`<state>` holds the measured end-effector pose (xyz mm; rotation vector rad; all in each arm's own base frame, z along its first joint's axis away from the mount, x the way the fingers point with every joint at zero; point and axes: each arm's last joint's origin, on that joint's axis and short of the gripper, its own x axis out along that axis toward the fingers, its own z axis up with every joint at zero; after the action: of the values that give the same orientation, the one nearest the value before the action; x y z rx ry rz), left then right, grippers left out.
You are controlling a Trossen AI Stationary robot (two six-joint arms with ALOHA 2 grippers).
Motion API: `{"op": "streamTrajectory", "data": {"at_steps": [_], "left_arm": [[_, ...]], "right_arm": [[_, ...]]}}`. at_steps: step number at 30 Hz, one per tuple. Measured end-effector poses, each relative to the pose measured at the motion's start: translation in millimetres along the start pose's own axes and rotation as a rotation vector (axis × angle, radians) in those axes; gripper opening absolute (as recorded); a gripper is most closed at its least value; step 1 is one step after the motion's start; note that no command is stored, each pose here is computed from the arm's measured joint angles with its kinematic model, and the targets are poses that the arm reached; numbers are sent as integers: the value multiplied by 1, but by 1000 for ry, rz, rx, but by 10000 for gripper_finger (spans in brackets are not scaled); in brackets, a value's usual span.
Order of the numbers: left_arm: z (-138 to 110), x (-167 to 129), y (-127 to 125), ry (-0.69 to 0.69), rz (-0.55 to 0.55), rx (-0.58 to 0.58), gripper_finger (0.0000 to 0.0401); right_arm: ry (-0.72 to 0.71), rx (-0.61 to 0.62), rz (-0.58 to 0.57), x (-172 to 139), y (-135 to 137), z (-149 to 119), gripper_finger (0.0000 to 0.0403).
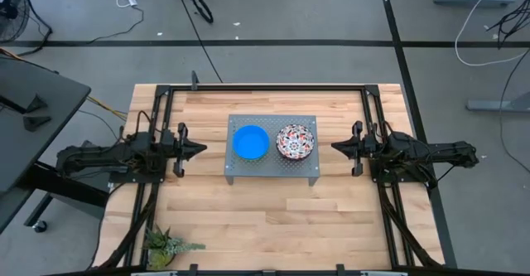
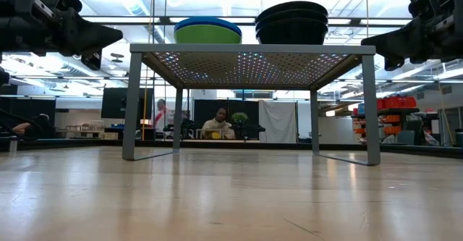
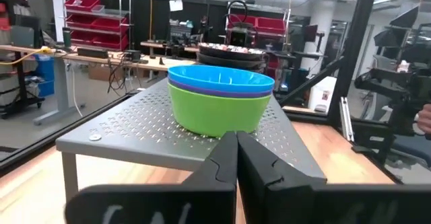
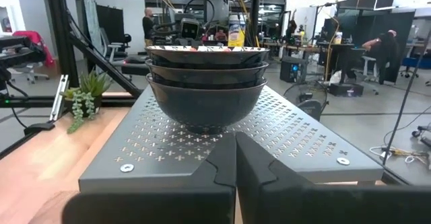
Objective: Pick & Place Mini bowls
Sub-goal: Return to Home Position
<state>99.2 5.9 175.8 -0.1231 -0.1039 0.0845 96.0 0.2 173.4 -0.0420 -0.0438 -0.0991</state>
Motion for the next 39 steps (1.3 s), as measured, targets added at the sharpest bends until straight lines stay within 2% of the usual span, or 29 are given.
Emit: {"op": "streamTrajectory", "data": {"at_steps": [12,39], "left_arm": [[-3,0,0,37,-10,-39,17],[-3,0,0,37,-10,-40,14]], "right_arm": [[-1,-15,1,0,0,0,25],[-1,-16,1,0,0,0,27]]}}
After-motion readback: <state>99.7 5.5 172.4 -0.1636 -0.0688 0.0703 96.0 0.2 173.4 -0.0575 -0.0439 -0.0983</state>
